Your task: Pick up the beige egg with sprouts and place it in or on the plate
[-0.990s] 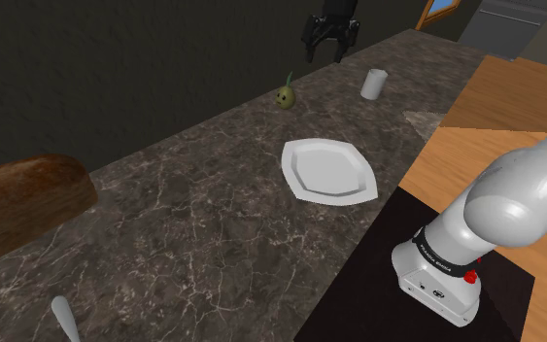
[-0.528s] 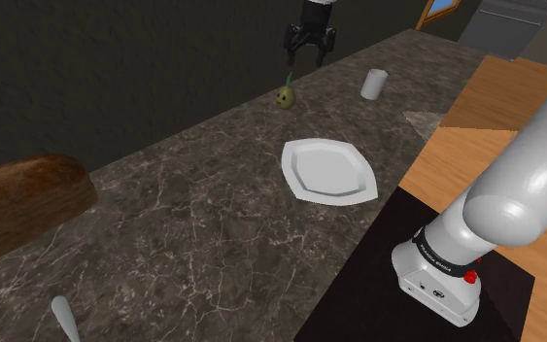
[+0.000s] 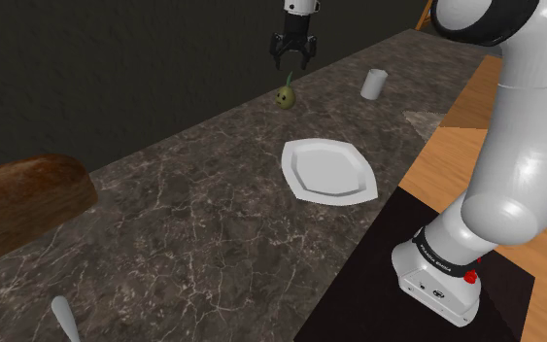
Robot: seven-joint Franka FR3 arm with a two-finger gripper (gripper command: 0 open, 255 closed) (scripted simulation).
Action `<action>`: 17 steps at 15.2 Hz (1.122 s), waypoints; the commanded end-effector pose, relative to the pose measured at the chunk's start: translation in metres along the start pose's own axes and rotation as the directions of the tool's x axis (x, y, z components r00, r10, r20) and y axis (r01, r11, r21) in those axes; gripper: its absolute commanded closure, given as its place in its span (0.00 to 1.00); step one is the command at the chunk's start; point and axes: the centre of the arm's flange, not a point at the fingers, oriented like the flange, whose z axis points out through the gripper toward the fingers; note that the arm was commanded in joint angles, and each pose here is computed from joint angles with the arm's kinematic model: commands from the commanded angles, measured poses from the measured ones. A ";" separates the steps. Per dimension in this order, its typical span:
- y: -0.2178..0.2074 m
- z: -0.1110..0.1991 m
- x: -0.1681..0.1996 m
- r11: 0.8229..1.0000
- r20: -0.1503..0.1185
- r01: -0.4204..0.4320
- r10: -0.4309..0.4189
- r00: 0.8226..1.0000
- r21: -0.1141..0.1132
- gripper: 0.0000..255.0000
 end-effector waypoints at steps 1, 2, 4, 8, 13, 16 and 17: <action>0.000 0.014 0.011 1.000 0.005 -0.013 0.013 1.000 -0.003 0.00; 0.000 0.019 0.011 1.000 0.005 -0.013 0.013 1.000 -0.003 0.00; 0.000 0.030 0.011 1.000 0.005 -0.013 0.013 1.000 -0.003 0.00; 0.000 0.049 0.011 1.000 0.005 -0.013 0.013 1.000 -0.004 0.00; 0.000 0.049 0.011 1.000 0.005 -0.013 0.013 1.000 -0.003 0.00; 0.000 0.049 0.011 1.000 0.005 -0.013 0.013 1.000 -0.004 0.00; 0.000 0.049 0.011 1.000 0.005 -0.013 0.013 1.000 -0.004 1.00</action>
